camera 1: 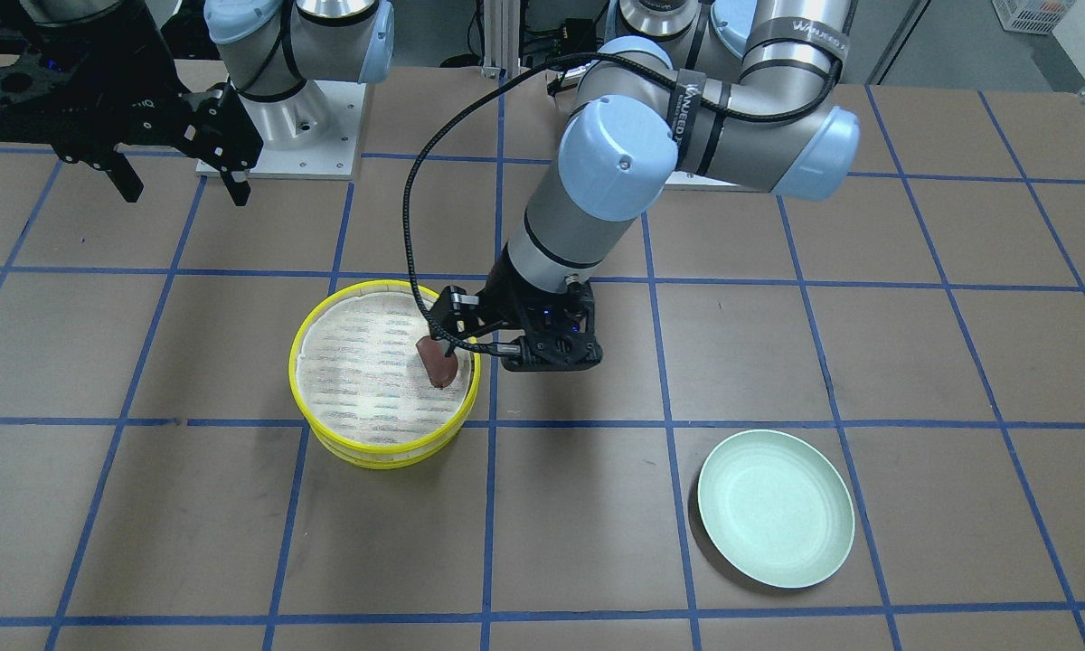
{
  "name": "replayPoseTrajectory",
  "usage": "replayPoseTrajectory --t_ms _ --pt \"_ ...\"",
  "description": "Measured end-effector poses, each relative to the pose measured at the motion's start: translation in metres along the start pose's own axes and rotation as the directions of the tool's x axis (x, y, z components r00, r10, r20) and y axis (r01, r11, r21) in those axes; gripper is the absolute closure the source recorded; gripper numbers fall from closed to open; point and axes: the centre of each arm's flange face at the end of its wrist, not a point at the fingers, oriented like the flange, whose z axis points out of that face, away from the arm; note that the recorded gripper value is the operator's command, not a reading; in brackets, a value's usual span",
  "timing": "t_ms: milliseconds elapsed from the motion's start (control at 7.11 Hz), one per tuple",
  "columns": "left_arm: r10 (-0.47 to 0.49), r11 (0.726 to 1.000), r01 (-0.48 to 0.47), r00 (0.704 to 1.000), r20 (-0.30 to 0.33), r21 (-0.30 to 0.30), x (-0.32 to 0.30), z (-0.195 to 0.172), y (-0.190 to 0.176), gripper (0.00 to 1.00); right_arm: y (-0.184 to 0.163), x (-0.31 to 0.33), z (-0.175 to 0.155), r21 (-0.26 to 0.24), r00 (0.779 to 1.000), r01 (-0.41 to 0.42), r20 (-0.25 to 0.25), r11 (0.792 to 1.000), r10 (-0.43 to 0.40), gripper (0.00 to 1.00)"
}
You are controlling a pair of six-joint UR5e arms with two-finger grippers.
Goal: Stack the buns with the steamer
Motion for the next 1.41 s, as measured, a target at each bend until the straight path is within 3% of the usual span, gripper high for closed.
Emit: replayPoseTrajectory --t_ms 281,562,844,1125,1406 --pt "0.132 0.990 -0.137 0.980 0.148 0.025 -0.050 -0.058 -0.024 0.00 0.003 -0.001 0.011 -0.014 1.000 0.003 0.006 1.000 -0.003 0.00" --pt "0.163 0.985 -0.172 0.962 0.218 0.021 -0.105 -0.108 -0.031 0.00 0.005 -0.001 0.012 -0.014 1.000 0.002 0.004 1.000 -0.002 0.00" --pt "0.185 0.979 -0.201 0.930 0.316 0.020 -0.141 -0.160 -0.014 0.00 0.005 -0.001 0.009 -0.001 1.000 0.002 -0.002 1.000 -0.002 0.00" --pt "0.185 0.979 -0.202 0.924 0.333 0.016 -0.147 -0.191 0.014 0.00 0.005 0.000 0.008 0.003 1.000 0.001 -0.005 1.000 -0.001 0.00" --pt "0.167 0.982 -0.185 0.929 0.331 0.024 -0.150 -0.200 0.027 0.00 0.005 0.000 0.006 0.012 1.000 0.002 -0.003 1.000 -0.001 0.00"
